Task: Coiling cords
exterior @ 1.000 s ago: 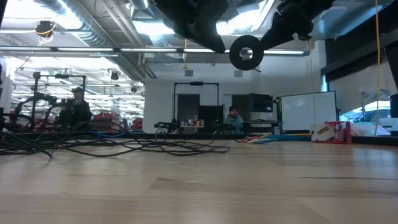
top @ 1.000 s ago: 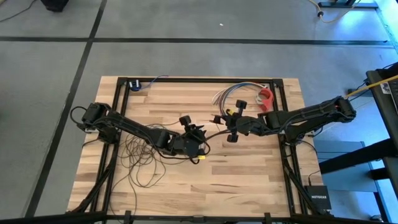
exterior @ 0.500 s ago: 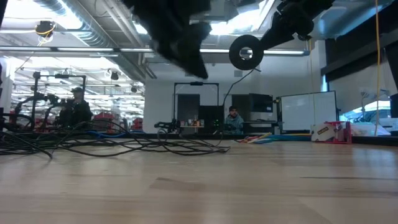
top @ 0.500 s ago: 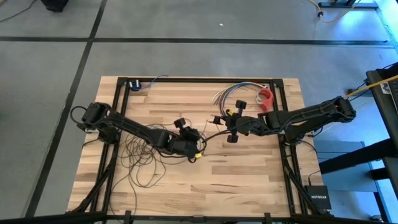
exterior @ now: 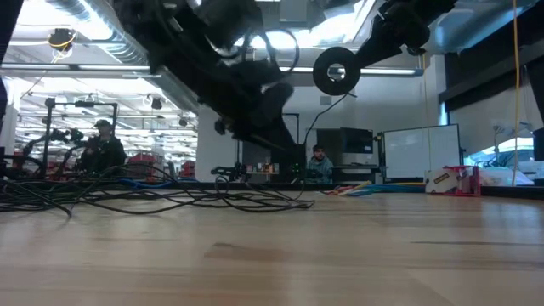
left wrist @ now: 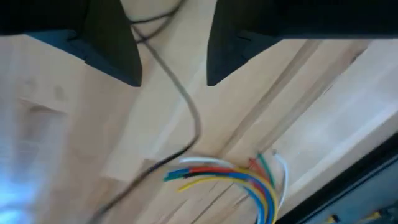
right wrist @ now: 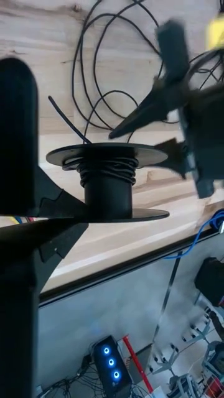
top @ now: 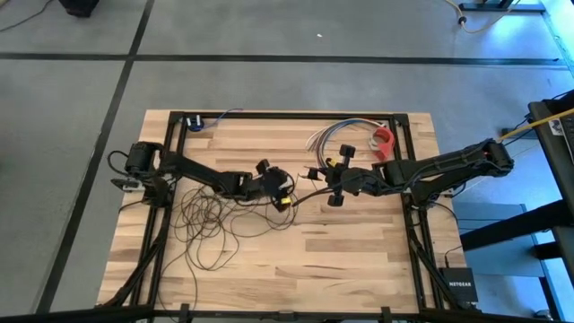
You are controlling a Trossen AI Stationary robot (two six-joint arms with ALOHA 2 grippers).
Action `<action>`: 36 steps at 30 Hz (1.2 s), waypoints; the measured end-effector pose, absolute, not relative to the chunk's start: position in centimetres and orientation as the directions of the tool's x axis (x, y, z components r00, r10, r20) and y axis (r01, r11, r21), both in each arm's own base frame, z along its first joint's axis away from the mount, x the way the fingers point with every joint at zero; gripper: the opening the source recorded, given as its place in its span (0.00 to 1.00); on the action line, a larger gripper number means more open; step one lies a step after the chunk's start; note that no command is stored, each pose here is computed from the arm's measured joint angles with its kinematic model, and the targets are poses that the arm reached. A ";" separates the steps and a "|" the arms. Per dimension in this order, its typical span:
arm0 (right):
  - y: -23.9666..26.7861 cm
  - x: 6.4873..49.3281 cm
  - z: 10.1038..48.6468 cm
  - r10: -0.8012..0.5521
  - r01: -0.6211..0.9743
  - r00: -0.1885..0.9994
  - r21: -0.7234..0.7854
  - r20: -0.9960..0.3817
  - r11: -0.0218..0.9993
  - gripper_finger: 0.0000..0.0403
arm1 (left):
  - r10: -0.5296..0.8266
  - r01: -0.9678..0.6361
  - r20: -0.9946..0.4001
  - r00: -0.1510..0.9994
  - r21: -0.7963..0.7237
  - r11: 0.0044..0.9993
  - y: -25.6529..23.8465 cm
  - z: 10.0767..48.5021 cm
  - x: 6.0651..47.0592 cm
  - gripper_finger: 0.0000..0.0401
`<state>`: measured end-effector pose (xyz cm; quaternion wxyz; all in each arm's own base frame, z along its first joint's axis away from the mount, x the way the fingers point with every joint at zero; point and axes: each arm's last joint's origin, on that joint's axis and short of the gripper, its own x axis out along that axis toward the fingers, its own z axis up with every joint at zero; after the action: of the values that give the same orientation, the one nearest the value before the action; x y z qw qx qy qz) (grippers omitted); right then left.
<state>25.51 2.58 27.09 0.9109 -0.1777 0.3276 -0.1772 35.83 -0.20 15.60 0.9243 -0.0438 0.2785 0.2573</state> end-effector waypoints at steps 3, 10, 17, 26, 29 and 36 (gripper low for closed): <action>2.6 25.5 27.1 -0.439 0.203 0.723 -0.444 -0.533 0.873 0.00 | 0.444 -0.492 -0.527 0.724 0.056 0.869 0.8 14.4 36.5 0.48; 2.6 25.5 27.1 -0.439 0.195 0.723 -0.452 -0.534 0.870 0.00 | 0.414 -0.453 -0.517 0.749 0.056 0.890 2.0 11.5 37.6 0.49; 2.6 25.5 27.1 -0.440 0.195 0.722 -0.453 -0.534 0.870 0.00 | 0.412 -0.450 -0.467 0.782 0.034 0.893 3.1 9.8 38.4 0.49; 2.6 25.5 27.1 -0.440 0.191 0.719 -0.456 -0.538 0.869 0.00 | 0.418 -0.448 -0.485 0.768 0.059 0.892 3.4 8.9 38.4 0.29; 2.6 25.5 27.1 -0.440 0.192 0.719 -0.456 -0.538 0.869 0.00 | 0.417 -0.441 -0.487 0.768 0.070 0.895 3.3 8.9 38.3 0.13; 2.6 25.4 27.0 -0.441 0.185 0.712 -0.460 -0.546 0.869 0.00 | 0.419 -0.439 -0.546 0.726 0.101 0.893 2.7 10.5 37.6 0.03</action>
<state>25.39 2.57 26.97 0.9056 -0.1895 0.3378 -0.1728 37.57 2.66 10.50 0.9288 -0.0174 0.2894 0.2308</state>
